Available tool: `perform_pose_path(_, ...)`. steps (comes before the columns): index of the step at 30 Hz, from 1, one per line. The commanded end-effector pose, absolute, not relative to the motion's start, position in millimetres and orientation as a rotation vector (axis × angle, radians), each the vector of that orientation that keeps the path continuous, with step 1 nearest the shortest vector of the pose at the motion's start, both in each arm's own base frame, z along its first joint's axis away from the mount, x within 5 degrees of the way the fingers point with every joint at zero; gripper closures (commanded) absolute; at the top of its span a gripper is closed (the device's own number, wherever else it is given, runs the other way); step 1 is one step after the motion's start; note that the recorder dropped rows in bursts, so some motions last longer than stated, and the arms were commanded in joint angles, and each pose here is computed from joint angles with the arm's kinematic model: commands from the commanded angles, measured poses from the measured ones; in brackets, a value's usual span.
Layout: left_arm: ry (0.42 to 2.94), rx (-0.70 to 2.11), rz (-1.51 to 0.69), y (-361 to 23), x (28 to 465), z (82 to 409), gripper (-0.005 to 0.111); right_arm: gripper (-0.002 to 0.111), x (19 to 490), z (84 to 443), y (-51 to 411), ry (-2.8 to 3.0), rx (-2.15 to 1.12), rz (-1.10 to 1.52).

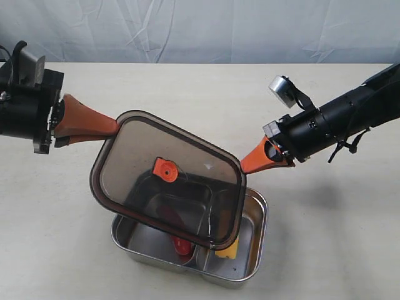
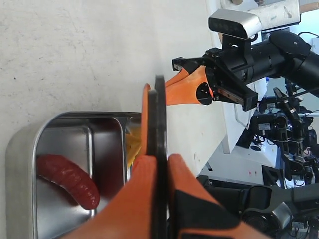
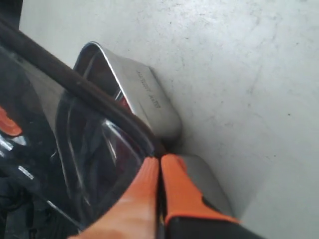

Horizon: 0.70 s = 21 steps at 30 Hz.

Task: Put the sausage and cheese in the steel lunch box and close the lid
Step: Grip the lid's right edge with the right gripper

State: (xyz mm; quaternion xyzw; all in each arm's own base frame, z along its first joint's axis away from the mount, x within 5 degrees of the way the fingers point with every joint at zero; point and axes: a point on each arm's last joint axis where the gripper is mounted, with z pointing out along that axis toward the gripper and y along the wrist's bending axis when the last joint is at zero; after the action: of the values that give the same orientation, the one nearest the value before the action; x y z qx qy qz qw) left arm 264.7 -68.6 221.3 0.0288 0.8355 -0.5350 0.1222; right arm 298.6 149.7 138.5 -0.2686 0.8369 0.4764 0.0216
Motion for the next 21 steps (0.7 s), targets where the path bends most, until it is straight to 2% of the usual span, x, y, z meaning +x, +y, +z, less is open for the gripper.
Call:
perform_pose_path(1, 2.414, 0.079, -1.591, -71, 264, 225, 0.107, 0.109, 296, 146, 155, 2.541, -0.828, 1.582)
perform_pose_path(11, 2.409, 0.085, -1.588, -71, 264, 227, 0.107, 0.109, 296, 154, 153, 2.529, -0.842, 1.565)
perform_pose_path(16, 2.389, 0.102, -1.575, -71, 260, 235, 0.107, 0.109, 302, 153, 144, 2.584, -0.713, 1.540)
perform_pose_path(18, 2.383, 0.105, -1.572, -71, 259, 238, 0.107, 0.102, 306, 154, 136, 2.584, -0.672, 1.527)
perform_pose_path(21, 2.382, 0.097, -1.574, -71, 258, 240, 0.107, 0.079, 311, 158, 123, 2.582, -0.599, 1.512)
